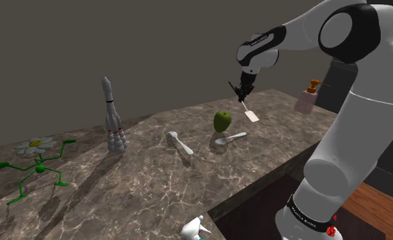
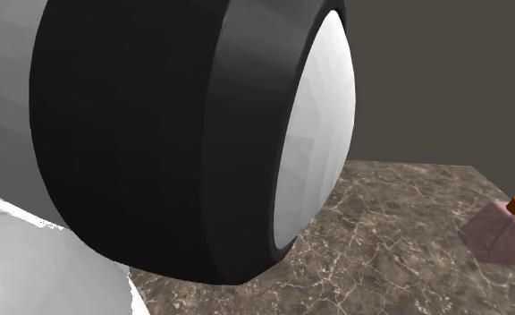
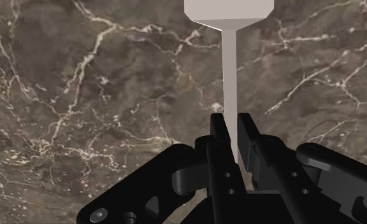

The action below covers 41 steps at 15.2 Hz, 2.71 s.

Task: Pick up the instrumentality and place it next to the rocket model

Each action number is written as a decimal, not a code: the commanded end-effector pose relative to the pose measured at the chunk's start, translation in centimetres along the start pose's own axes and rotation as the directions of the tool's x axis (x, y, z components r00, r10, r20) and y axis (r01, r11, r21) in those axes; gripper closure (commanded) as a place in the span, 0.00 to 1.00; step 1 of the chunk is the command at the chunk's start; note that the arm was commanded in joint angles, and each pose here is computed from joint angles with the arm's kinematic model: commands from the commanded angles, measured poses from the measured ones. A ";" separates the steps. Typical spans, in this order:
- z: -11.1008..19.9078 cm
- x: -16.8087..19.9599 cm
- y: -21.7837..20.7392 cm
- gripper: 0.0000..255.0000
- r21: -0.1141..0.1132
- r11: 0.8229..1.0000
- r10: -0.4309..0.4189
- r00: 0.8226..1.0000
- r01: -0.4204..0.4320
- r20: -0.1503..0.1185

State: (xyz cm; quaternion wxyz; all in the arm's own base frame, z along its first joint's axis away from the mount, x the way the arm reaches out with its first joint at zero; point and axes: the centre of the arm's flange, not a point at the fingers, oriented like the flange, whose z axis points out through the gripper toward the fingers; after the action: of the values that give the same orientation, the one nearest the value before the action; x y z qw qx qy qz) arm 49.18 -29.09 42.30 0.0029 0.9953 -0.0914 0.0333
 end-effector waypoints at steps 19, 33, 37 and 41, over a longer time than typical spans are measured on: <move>-10.5 0.7 0.1 1.00 0.000 1.000 0.000 1.000 0.000 0.000; -17.9 1.2 0.1 1.00 0.000 1.000 0.000 1.000 0.000 0.000; -20.0 1.3 0.1 1.00 0.000 1.000 0.000 1.000 0.000 0.000; -22.1 1.4 0.1 1.00 0.000 1.000 0.000 1.000 0.000 0.000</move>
State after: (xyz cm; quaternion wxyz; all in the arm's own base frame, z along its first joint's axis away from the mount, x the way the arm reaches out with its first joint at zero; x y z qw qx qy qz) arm 49.18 -29.13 63.89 0.0029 0.9953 -0.0914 0.0332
